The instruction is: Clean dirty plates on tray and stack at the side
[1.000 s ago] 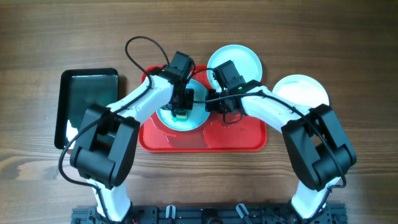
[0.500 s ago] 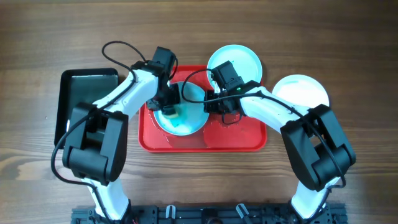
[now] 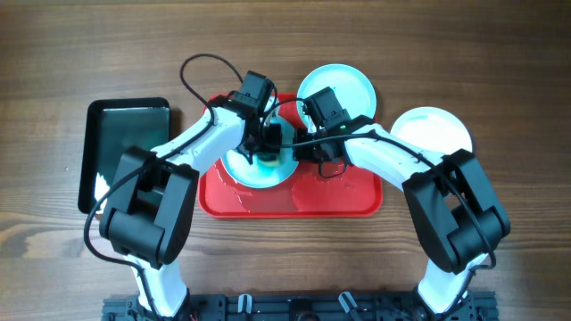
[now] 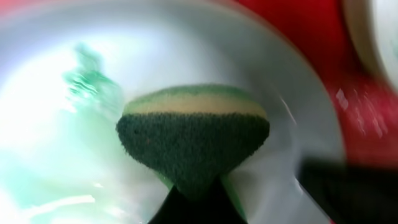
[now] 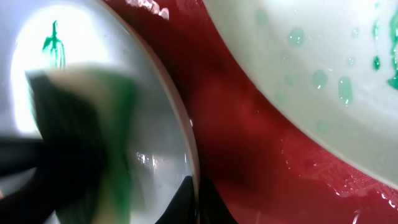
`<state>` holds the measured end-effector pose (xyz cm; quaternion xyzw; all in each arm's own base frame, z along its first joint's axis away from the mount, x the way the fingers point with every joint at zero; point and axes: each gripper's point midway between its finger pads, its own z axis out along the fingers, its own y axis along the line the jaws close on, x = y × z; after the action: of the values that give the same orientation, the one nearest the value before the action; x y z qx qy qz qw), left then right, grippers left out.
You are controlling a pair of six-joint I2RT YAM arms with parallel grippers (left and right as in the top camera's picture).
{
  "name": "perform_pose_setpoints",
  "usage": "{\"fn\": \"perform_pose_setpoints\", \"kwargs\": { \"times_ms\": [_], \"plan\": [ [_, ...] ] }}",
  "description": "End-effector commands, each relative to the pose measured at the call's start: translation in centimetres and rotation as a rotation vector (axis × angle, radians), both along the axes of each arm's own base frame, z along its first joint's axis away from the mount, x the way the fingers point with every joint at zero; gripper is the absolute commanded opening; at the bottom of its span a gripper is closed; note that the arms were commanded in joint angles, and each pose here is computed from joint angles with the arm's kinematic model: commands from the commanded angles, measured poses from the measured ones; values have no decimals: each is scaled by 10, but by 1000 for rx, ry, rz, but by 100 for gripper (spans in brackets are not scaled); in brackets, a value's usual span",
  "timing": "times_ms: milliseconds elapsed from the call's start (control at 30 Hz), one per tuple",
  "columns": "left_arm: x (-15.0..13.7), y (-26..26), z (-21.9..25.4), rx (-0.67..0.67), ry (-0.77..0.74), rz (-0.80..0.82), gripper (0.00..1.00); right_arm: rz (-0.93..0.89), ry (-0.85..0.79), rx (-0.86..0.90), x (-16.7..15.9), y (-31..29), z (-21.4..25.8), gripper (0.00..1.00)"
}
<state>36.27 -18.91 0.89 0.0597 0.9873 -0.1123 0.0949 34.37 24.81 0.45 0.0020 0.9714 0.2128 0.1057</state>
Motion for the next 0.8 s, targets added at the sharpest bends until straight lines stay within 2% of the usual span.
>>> {"fn": "perform_pose_setpoints", "kwargs": {
  "times_ms": [0, 100, 300, 367, 500, 533, 633, 700, 767],
  "plan": [
    [29, 64, -4, 298, -140, 296, 4, 20, 27, 13, -4, 5, -6, 4],
    [19, 75, -6, 349, -108, 331, 4, 19, 25, 14, -3, 6, -6, 4],
    [-56, 65, -17, 293, 238, 248, 4, 19, 25, 14, -3, 6, -6, 4],
    [-77, 44, -15, 181, 344, 140, 4, 19, 25, 14, -3, 6, -6, 4],
    [-105, -13, 5, -177, 452, -163, 4, 19, 24, 15, -3, 6, -6, 4],
    [-106, -19, 9, -221, 446, -203, 4, 19, 24, 15, -3, 6, -6, 4],
    [-91, -26, 7, -246, 375, -225, 4, 19, 24, 15, -3, 6, -6, 4],
    [-71, -32, 6, -266, 287, -231, 4, 19, 24, 16, -3, 6, -6, 4],
    [-44, -25, 0, -194, 189, -155, 4, 21, 26, 17, -3, 6, -6, 4]
  ]
}}
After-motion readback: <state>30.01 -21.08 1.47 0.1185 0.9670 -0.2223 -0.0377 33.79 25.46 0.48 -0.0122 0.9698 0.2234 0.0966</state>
